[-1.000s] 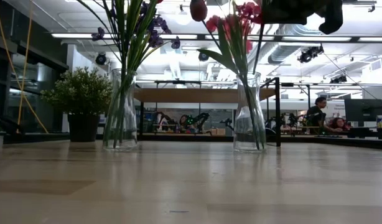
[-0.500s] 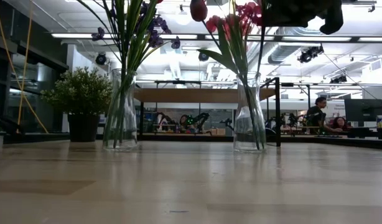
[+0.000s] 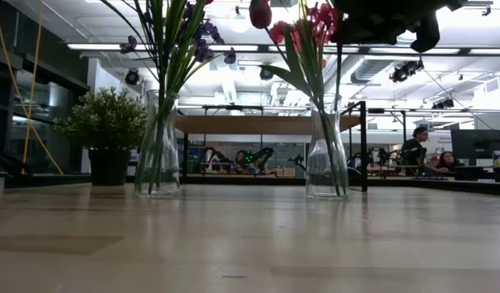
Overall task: Pick and place flowers into a vace then onto a shelf
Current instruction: Put the red flowers into the right transparent vase
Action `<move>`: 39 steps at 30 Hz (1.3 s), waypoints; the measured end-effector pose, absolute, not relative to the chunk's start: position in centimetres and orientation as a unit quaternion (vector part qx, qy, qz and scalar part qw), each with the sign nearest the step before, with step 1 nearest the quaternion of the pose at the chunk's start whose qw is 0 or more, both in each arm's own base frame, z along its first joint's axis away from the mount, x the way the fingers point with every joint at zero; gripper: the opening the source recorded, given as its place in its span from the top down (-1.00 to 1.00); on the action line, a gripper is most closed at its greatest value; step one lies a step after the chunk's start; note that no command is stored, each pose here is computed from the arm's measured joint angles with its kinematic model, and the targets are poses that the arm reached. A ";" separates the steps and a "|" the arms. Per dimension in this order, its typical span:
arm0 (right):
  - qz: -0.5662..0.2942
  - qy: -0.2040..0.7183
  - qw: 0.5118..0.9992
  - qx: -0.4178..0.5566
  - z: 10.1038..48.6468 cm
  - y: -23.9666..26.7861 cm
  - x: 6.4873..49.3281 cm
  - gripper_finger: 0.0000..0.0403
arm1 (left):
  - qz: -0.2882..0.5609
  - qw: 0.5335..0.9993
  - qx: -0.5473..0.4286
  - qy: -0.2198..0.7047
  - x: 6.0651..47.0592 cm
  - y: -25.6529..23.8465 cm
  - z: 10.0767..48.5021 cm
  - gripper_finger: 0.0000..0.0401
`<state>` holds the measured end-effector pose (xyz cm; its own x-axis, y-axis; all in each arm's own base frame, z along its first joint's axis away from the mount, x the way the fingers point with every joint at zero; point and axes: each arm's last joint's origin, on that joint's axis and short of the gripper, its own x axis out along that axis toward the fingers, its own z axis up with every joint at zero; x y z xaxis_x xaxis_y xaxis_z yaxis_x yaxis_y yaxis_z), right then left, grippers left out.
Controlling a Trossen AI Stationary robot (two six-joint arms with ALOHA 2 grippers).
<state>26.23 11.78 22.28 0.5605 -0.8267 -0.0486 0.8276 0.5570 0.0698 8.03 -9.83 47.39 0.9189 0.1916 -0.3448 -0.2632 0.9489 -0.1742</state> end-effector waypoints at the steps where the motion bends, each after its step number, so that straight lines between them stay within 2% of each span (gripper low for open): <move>1: -0.466 0.007 0.884 0.043 22.3 11.8 26.2 0.87 | 0.116 0.973 -0.109 0.164 8.0 -9.8 47.4 -0.16; 7: -0.439 0.029 0.897 0.051 22.1 11.9 26.3 0.80 | 0.116 0.974 -0.107 0.165 8.0 -9.9 47.4 -0.16; 24: -0.428 0.040 0.901 0.057 21.8 11.9 26.3 0.52 | 0.115 0.974 -0.105 0.166 8.0 -9.9 47.4 -0.16; 39: -0.385 0.086 0.918 0.038 21.5 12.1 26.4 -0.03 | 0.115 0.974 -0.105 0.166 8.0 -9.9 47.4 -0.16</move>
<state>26.36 12.06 21.52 0.6892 -0.6999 -0.1874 0.7130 0.7012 0.0031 8.05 -9.87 47.38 0.9183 0.1896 -0.3474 -0.2596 0.9512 -0.1670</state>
